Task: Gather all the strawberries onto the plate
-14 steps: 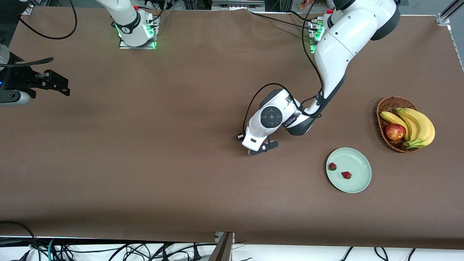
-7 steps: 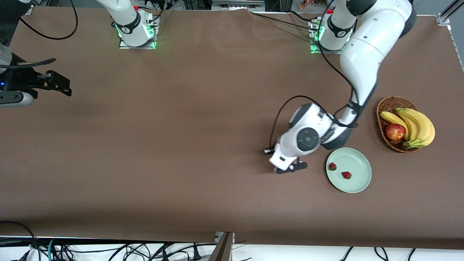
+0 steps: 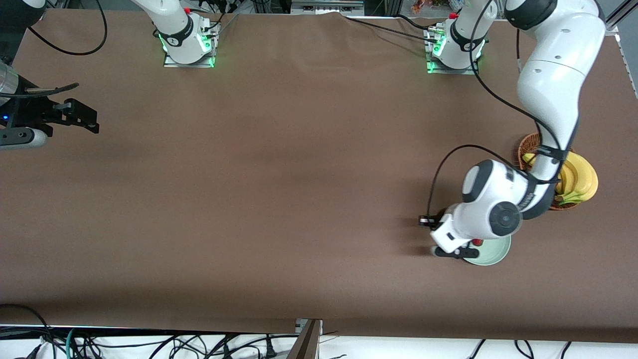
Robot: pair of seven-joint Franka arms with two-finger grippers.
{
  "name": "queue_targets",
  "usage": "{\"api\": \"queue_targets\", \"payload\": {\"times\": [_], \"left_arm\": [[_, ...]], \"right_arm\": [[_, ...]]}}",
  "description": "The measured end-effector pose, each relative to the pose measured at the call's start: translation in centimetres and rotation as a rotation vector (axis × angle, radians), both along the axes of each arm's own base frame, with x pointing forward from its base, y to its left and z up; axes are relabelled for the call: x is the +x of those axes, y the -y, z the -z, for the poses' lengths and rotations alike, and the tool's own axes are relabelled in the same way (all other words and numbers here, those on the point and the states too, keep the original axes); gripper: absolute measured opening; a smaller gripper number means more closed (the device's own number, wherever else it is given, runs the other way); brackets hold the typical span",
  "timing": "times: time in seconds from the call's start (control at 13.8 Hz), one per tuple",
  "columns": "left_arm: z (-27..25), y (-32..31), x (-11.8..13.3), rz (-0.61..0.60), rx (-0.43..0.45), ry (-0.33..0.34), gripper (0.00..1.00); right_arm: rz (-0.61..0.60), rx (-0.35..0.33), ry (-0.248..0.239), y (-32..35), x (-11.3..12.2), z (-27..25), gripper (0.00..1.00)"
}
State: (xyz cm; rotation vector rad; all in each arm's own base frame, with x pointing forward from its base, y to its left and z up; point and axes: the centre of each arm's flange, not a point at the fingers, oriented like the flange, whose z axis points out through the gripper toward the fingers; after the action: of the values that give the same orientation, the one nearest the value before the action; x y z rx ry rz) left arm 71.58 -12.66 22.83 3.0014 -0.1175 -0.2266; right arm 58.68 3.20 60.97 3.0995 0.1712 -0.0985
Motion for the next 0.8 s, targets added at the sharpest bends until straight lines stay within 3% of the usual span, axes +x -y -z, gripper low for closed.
{"api": "queue_targets", "payload": {"times": [0.43,0.58,0.8], "left_arm": [[0.2,-11.6,1.0,0.133,0.005,0.035,0.30],[0.3,-13.1,0.9,0.122,-0.001,0.029,0.42],[0.0,-14.4,0.9,0.101,-0.014,0.026,0.72]], "right_arm": [[-0.002,-0.003,0.000,0.0,0.0,0.0,1.00],[-0.002,-0.003,-0.001,0.0,0.0,0.0,1.00],[-0.002,-0.003,-0.001,0.0,0.0,0.0,1.00]]}}
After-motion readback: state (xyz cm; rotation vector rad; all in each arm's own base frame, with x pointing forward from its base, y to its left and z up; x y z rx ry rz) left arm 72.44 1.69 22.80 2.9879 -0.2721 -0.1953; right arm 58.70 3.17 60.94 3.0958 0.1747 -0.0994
